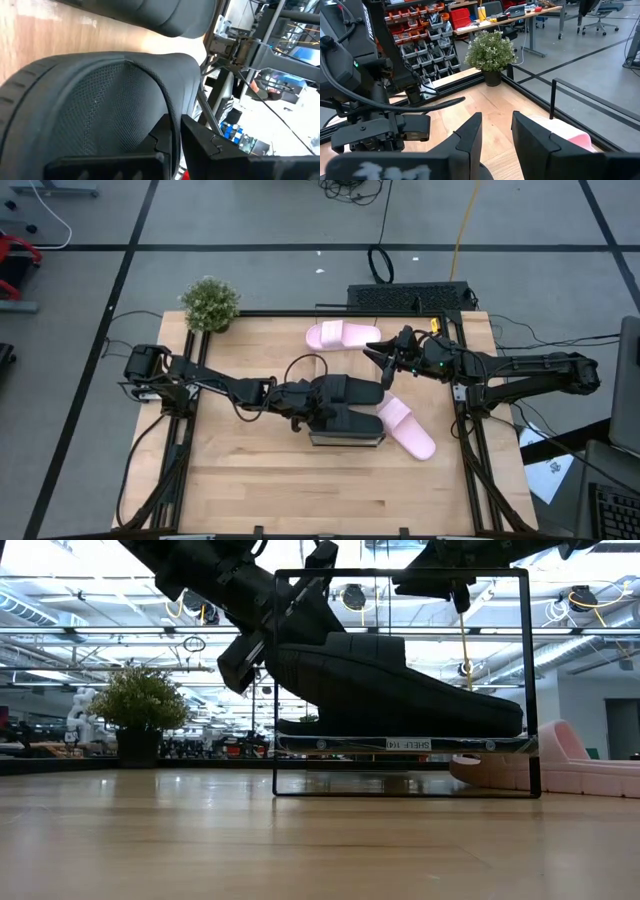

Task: Pick and place slides into the shelf
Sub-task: Put the black slipper on the shelf

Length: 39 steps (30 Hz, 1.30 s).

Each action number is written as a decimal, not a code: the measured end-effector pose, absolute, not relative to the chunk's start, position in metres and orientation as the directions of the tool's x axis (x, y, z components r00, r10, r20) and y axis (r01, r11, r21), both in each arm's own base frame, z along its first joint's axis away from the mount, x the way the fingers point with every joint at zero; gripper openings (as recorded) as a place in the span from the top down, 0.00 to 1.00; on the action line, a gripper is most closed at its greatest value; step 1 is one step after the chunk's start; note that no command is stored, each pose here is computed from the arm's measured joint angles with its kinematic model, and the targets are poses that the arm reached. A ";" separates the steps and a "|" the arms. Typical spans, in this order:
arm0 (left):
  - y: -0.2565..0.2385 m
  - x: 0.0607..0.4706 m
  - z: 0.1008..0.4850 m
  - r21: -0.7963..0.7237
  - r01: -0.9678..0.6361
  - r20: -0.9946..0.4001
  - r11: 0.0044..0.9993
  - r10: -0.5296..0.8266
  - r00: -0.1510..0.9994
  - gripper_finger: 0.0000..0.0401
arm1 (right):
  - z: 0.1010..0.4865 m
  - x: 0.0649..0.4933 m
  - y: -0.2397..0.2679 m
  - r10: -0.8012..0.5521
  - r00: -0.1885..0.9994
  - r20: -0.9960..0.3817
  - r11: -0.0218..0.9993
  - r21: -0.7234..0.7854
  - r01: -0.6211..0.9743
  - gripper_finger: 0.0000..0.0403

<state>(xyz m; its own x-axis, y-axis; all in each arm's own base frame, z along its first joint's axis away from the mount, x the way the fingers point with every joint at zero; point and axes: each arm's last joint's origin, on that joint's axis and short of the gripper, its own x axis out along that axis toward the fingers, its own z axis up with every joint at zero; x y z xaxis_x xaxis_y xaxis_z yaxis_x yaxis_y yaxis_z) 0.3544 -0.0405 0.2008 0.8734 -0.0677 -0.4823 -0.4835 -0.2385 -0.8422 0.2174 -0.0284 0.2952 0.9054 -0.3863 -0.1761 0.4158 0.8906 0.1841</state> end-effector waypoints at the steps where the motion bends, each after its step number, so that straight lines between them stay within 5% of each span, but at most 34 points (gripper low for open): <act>1: -0.041 0.354 0.201 -0.841 -0.485 -0.484 -0.238 -0.069 0.872 0.94 | 0.295 0.217 -0.028 -0.386 0.905 -0.176 0.891 0.184 0.416 0.76; 22: -0.041 0.349 0.192 -0.798 -0.577 -0.571 -0.173 -0.091 0.816 0.93 | 0.295 0.217 -0.028 -0.386 0.905 -0.176 0.892 0.180 0.415 0.76; 39: -0.037 0.347 0.189 -0.782 -0.607 -0.606 -0.146 -0.051 0.794 0.75 | 0.295 0.217 -0.028 -0.387 0.905 -0.176 0.892 0.177 0.416 0.76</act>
<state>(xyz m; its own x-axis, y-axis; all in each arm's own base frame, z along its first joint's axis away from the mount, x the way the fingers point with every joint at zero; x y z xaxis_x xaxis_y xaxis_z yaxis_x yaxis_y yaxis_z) 0.3467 -0.0374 0.1890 0.7935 -0.0508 -0.6064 -0.6066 -0.1458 -0.7815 0.2174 -0.0284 0.2952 0.9052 -0.3867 -0.1761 0.4155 0.8922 0.1770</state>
